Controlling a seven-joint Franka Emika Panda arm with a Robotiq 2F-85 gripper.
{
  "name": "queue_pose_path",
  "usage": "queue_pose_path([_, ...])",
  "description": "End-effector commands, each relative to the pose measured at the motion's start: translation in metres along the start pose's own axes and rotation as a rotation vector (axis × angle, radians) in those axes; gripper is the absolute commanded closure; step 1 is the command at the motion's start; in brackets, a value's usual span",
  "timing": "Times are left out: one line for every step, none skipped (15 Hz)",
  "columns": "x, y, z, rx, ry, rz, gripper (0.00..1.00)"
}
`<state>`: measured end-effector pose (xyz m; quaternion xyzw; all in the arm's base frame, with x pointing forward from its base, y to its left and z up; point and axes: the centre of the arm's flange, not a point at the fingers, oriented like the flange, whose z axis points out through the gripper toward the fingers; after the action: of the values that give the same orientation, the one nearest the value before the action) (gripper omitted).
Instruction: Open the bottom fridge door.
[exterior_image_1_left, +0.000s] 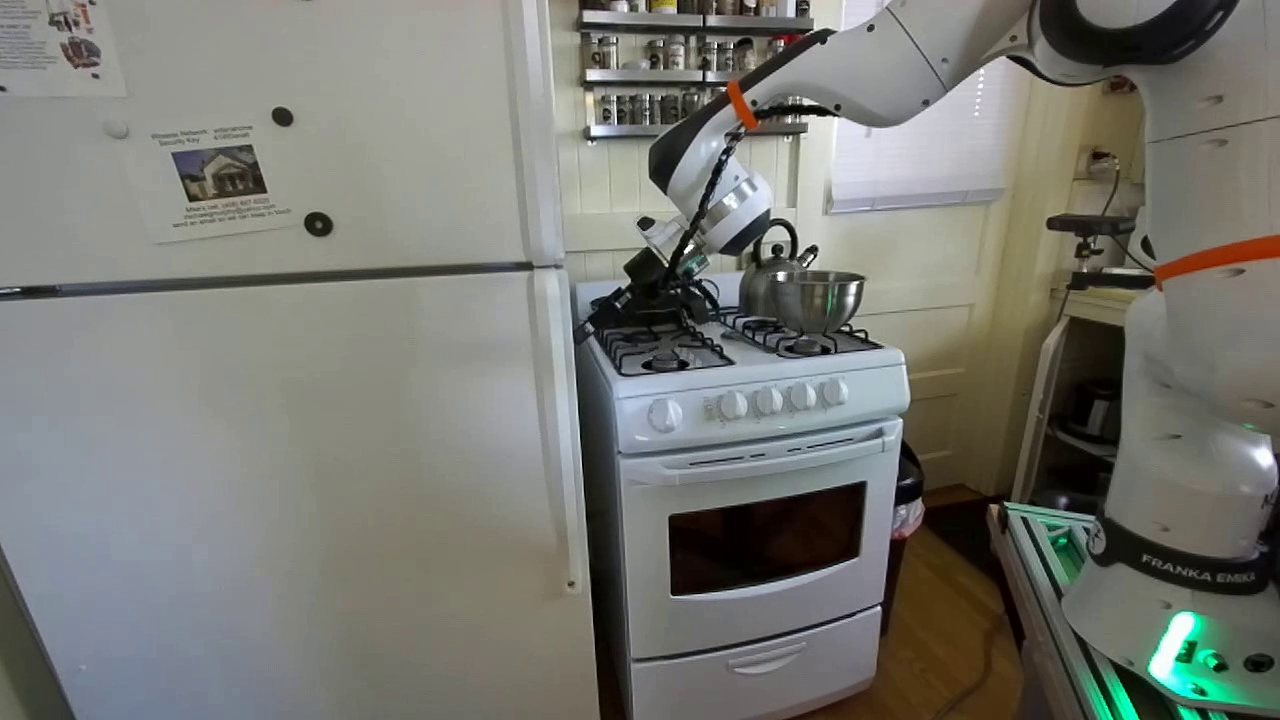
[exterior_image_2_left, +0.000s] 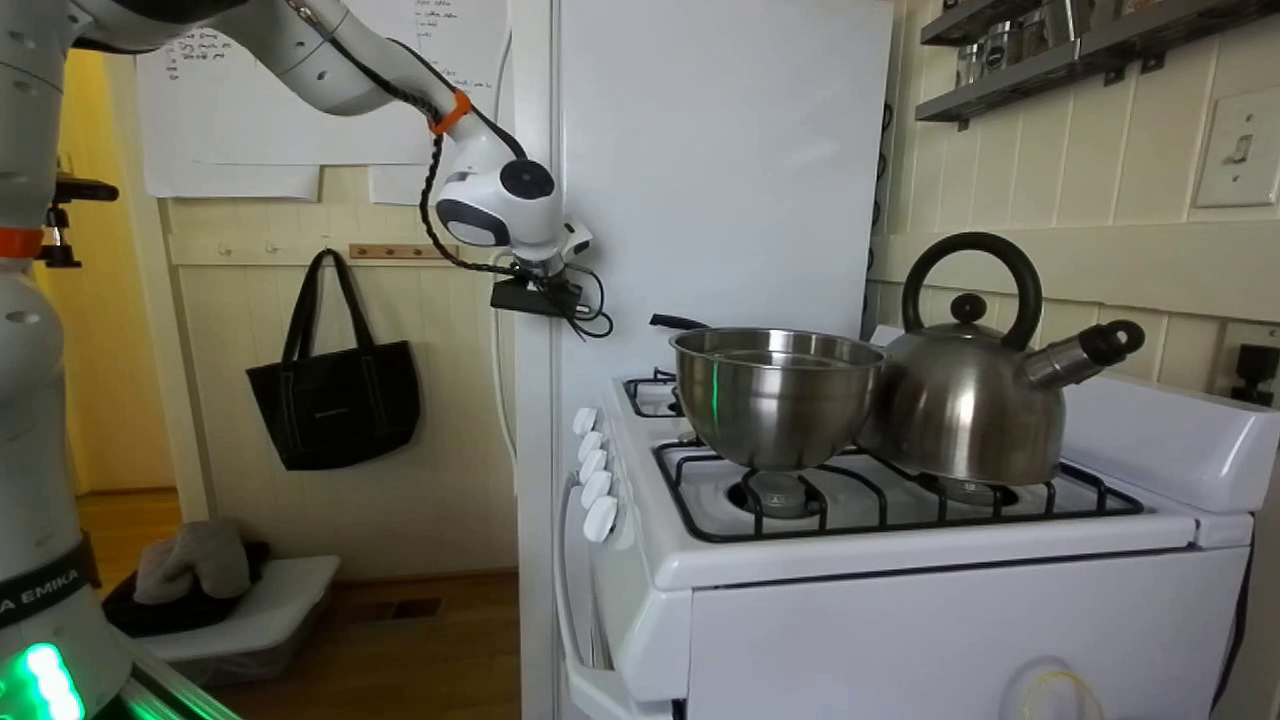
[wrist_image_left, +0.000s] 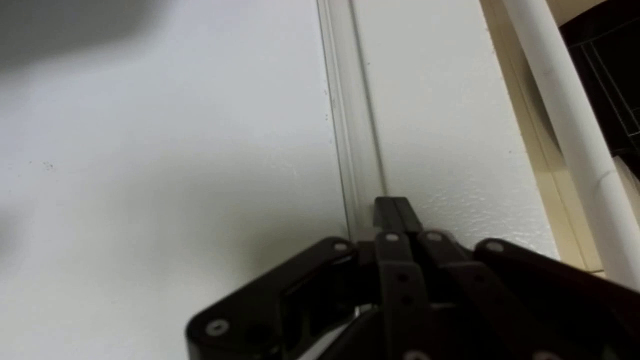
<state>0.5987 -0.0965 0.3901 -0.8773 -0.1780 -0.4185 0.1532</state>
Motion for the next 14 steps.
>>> queue_pose_path([0.014, -0.044, 0.023, 0.153, 0.024, 0.000, 1.00])
queue_pose_path([0.014, -0.046, 0.023, 0.157, 0.023, -0.002, 1.00])
queue_pose_path([0.013, -0.049, 0.023, 0.159, 0.019, -0.006, 1.00])
queue_pose_path([0.012, -0.052, 0.024, 0.162, 0.014, -0.010, 1.00])
queue_pose_path([0.011, -0.053, 0.024, 0.164, 0.012, -0.010, 1.00])
queue_pose_path([0.011, -0.054, 0.023, 0.170, 0.010, -0.010, 1.00])
queue_pose_path([0.011, -0.053, 0.022, 0.177, 0.008, -0.010, 1.00])
queue_pose_path([0.010, -0.053, 0.021, 0.183, 0.005, -0.009, 1.00])
queue_pose_path([0.010, -0.053, 0.021, 0.191, 0.005, -0.007, 1.00])
queue_pose_path([0.011, -0.053, 0.020, 0.198, 0.000, -0.005, 1.00])
queue_pose_path([0.011, -0.053, 0.020, 0.205, -0.003, -0.004, 1.00])
queue_pose_path([0.012, -0.053, 0.019, 0.215, -0.006, -0.001, 1.00])
queue_pose_path([0.013, -0.054, 0.020, 0.225, -0.009, 0.001, 1.00])
queue_pose_path([0.014, -0.056, 0.021, 0.236, -0.011, 0.002, 1.00])
